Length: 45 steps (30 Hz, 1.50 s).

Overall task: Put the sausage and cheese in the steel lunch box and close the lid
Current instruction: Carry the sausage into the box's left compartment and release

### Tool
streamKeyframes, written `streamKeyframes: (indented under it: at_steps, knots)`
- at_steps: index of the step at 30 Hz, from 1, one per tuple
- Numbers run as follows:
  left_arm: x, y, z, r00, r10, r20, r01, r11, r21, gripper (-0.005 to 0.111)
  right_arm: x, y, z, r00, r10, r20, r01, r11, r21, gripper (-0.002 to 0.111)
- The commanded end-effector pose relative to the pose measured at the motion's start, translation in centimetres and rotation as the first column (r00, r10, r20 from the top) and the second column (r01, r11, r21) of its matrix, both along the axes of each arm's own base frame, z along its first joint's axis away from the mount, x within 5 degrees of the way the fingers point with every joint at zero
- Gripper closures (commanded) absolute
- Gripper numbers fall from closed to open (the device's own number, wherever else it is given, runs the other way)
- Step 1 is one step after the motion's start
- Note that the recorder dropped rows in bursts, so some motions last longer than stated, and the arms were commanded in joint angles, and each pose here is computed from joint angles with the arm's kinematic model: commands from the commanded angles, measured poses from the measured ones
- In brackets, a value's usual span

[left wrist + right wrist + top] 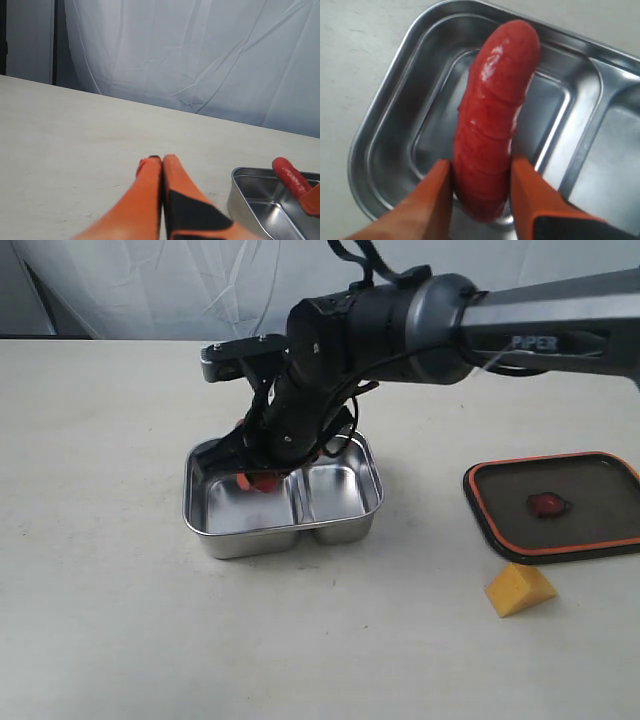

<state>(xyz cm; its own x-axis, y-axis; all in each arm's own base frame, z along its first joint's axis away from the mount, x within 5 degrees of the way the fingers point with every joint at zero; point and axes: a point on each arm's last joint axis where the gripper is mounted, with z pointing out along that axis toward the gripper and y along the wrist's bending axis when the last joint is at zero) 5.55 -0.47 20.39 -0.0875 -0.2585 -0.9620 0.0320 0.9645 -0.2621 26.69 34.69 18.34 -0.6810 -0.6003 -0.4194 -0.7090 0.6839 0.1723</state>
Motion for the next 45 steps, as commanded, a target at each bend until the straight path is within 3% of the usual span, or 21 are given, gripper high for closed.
streamKeyframes:
  at_steps: [1,10,45]
  knots:
    - [0.0,0.0,-0.1,1.000,-0.006,0.006,0.006,1.000,-0.001,0.107,0.4,0.5,-1.4,1.000,0.007,-0.017,-0.008,1.000,-0.022,0.108]
    - [0.0,0.0,-0.1,1.000,-0.006,0.006,0.006,1.000,-0.001,0.107,0.1,0.6,-2.7,0.996,-0.015,-0.093,0.011,0.999,-0.045,0.108]
    - [0.0,0.0,-0.1,1.000,-0.006,0.006,0.006,1.000,-0.001,0.107,-0.2,0.5,-2.8,0.991,-0.027,-0.128,0.019,0.998,-0.064,0.108]
